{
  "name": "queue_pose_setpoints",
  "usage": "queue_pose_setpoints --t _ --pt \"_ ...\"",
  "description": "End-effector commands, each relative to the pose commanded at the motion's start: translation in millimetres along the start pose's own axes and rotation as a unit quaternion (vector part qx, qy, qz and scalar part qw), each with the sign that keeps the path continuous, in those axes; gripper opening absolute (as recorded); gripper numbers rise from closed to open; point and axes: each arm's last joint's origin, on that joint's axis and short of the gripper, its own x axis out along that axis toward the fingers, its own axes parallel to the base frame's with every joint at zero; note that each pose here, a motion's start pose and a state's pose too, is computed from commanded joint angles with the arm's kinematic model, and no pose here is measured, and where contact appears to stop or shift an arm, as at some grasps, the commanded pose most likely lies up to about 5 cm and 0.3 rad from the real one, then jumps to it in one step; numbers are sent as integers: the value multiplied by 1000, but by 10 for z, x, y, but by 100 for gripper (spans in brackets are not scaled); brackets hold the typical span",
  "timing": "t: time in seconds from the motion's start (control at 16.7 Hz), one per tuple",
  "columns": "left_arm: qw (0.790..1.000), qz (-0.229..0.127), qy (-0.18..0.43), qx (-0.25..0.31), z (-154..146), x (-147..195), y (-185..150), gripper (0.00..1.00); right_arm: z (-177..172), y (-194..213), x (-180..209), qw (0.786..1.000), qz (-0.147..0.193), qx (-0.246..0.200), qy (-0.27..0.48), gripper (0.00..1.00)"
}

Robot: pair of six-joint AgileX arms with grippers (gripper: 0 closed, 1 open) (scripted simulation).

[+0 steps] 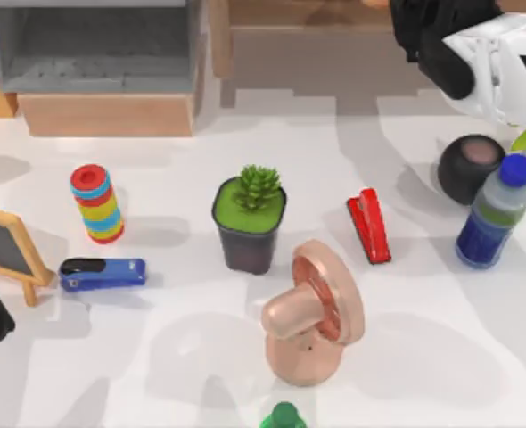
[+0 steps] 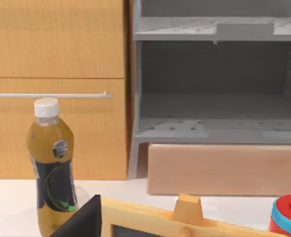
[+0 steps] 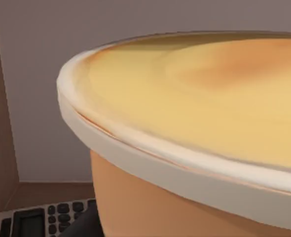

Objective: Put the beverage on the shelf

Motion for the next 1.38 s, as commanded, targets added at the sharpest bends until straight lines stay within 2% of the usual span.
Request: queue_pose_setpoints --t 0.3,0.66,0.96,1.38 --pt "1000 0 0 0 0 0 0 100 -6 -20 10 1000 -1 1 0 0" --pt "1000 0 0 0 0 0 0 100 -252 3 363 1000 -1 1 -1 0" --pt "1000 0 0 0 0 0 0 100 -291 7 406 1000 0 0 0 0" --pt "1000 0 0 0 0 0 0 100 -291 7 406 1000 0 0 0 53"
